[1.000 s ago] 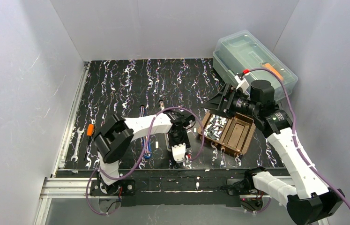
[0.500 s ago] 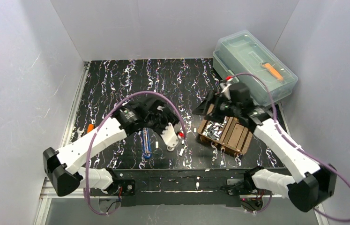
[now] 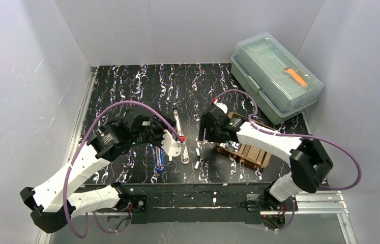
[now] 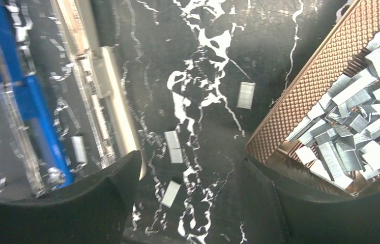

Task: Load the staples into the stapler
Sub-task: Pick up the staple from the center of the board.

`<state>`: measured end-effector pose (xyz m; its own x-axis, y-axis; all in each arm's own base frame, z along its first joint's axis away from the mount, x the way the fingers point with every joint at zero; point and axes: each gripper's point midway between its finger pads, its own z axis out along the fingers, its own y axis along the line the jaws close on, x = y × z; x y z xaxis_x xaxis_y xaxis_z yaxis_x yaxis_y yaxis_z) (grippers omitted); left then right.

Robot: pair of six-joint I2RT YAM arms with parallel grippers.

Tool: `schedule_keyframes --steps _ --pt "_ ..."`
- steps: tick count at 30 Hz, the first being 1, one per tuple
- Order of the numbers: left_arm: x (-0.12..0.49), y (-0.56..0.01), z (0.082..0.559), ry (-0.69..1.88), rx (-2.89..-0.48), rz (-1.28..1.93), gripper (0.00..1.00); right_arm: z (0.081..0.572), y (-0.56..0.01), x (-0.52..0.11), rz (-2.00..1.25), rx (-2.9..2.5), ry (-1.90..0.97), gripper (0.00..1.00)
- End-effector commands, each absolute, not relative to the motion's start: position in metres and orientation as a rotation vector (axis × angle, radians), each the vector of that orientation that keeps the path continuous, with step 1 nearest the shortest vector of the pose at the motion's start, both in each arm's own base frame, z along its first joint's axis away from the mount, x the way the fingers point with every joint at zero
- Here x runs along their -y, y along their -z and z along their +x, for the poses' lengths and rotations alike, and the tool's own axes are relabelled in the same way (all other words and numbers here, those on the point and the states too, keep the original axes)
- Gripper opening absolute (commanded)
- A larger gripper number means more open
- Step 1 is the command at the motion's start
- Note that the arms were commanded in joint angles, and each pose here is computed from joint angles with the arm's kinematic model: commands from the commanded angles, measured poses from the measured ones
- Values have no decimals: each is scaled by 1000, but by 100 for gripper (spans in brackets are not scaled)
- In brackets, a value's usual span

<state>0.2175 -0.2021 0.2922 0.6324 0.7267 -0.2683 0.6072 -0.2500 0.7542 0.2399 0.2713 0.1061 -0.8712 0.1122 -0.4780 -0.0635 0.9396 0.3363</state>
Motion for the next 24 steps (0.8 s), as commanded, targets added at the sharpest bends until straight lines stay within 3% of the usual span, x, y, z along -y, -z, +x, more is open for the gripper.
schedule_keyframes --steps 1,11,24 --pt "189 -269 208 -148 -1123 1997 60 259 -96 -267 83 -2524 -299 74" --pt "189 -265 204 -134 -1108 2017 60 258 -71 -244 100 -2523 -112 72" --pt "185 -258 201 -137 -1097 2033 60 267 -70 -275 33 -2504 -119 71"
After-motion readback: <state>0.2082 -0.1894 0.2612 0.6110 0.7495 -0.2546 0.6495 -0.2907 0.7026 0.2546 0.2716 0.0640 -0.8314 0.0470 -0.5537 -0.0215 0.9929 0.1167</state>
